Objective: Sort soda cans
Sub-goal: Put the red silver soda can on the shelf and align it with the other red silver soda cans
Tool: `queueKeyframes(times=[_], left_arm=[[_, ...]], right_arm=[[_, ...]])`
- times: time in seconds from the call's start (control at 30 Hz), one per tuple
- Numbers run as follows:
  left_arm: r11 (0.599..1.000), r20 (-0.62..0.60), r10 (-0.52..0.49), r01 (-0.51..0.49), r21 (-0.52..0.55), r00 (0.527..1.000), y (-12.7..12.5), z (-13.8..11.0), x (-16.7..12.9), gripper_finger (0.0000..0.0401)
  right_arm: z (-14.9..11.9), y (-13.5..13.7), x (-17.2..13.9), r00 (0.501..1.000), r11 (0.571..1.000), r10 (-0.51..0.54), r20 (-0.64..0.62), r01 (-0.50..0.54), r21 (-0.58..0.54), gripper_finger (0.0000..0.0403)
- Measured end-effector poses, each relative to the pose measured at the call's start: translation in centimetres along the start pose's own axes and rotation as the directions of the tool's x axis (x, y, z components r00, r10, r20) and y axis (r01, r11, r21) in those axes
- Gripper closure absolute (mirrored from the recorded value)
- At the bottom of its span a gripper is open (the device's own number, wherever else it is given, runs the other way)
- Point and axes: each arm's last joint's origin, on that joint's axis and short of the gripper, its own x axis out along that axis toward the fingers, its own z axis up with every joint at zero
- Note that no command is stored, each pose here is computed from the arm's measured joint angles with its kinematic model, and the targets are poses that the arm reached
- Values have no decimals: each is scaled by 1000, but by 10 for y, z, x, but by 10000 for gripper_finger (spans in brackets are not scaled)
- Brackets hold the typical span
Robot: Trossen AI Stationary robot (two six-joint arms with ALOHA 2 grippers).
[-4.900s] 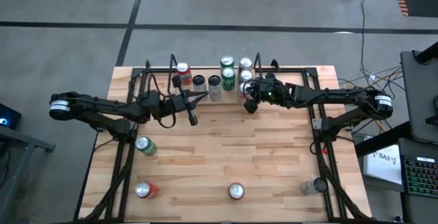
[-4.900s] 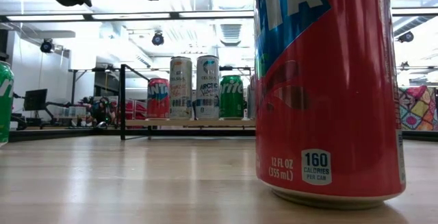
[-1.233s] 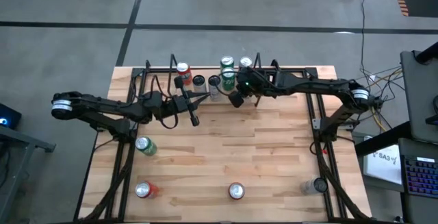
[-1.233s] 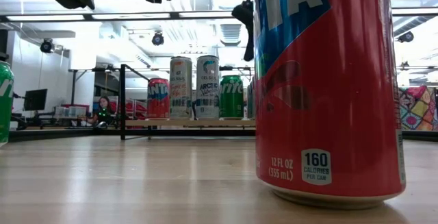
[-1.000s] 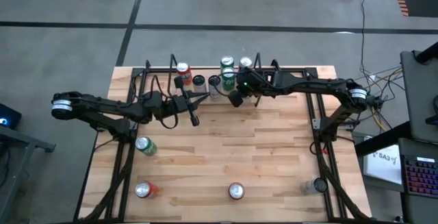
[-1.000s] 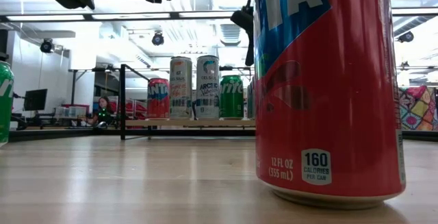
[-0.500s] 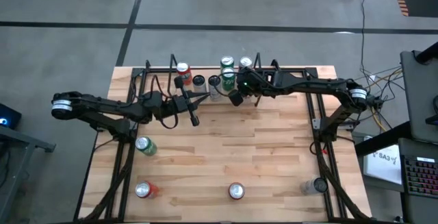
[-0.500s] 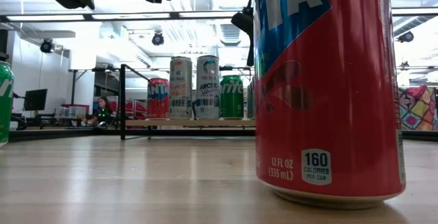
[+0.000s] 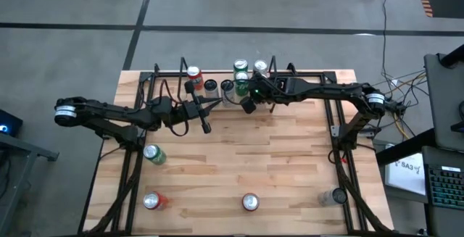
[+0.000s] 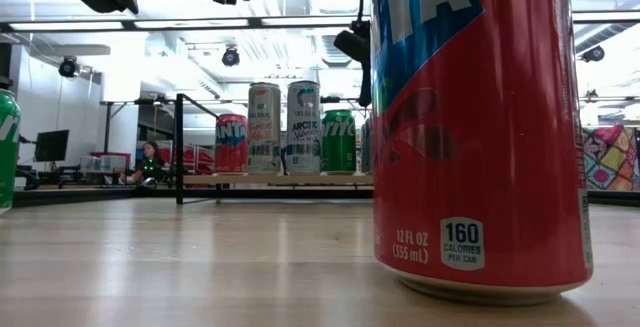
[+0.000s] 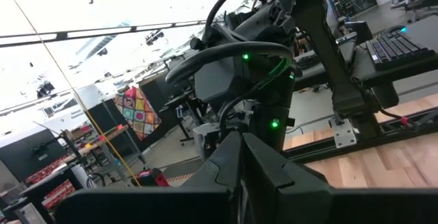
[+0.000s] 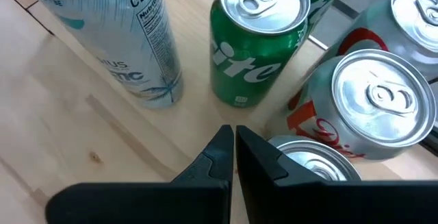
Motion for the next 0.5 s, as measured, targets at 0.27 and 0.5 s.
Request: queueKeyframes(times=[0.27,0.5], left_arm=[[1000,0,0,0,0,1000,0,0,0,401],[1000,0,0,0,0,1000,0,0,0,401]], right_arm=[[0,-1,-1,1000,1000,-25,9,25,-2,394],[9,2,-8,999,1000,-5,41,6,-26,394]])
